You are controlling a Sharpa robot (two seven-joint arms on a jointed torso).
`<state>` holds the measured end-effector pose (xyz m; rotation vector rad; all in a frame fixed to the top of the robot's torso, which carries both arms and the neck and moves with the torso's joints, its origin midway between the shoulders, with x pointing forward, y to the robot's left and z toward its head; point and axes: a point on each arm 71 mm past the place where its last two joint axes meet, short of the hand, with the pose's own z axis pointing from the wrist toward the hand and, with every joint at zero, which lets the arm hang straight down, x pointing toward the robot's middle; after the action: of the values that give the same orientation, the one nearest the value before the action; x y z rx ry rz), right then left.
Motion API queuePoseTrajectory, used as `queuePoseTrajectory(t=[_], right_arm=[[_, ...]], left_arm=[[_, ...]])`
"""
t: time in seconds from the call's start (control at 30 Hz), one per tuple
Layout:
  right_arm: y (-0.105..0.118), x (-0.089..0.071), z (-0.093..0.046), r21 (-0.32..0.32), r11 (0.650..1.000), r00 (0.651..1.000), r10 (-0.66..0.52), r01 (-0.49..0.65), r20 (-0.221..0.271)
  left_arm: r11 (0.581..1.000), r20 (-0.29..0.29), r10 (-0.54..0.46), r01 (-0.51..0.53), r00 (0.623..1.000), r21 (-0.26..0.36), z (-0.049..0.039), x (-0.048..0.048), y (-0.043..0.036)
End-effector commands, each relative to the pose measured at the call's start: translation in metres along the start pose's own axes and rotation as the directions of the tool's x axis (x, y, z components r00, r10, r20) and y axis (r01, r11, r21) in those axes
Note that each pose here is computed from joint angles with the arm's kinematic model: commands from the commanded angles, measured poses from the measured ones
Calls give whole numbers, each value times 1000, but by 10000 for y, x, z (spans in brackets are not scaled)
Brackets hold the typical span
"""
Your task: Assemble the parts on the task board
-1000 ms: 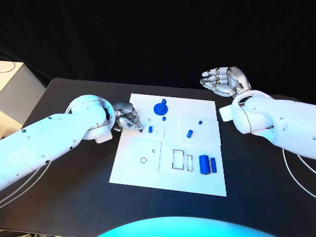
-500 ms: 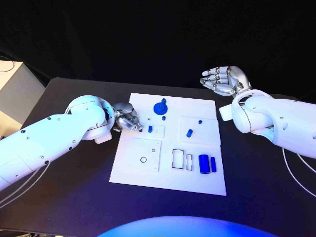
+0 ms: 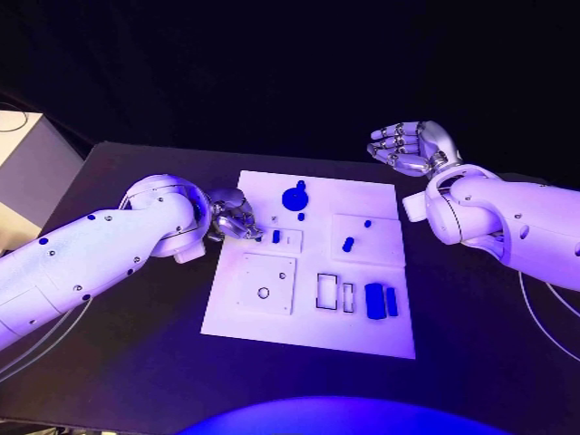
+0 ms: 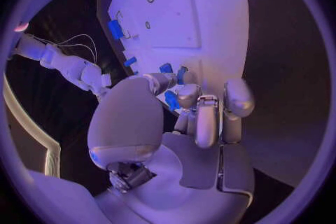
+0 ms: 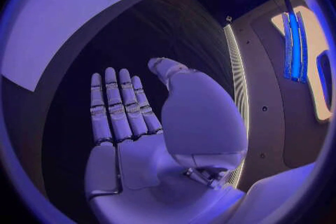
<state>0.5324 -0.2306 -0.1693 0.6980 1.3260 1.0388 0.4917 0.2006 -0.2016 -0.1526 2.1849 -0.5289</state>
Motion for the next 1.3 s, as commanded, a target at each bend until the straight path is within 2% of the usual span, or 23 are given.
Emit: queuePoseTrajectory(t=[0.03, 0.53, 1.3], right_arm=[[17, 18, -3, -20, 1000, 1000, 0, -1, -17], [17, 19, -2, -19, 1000, 1000, 1, -1, -18], [15, 20, -2, -19, 1000, 1000, 1, -2, -20]], left_arm=[[1000, -12, 14, -14, 1000, 4, 14, 33, -11], [1000, -24, 30, -30, 999, 7, 33, 54, -43], [998, -20, 63, -64, 998, -10, 35, 51, -25]])
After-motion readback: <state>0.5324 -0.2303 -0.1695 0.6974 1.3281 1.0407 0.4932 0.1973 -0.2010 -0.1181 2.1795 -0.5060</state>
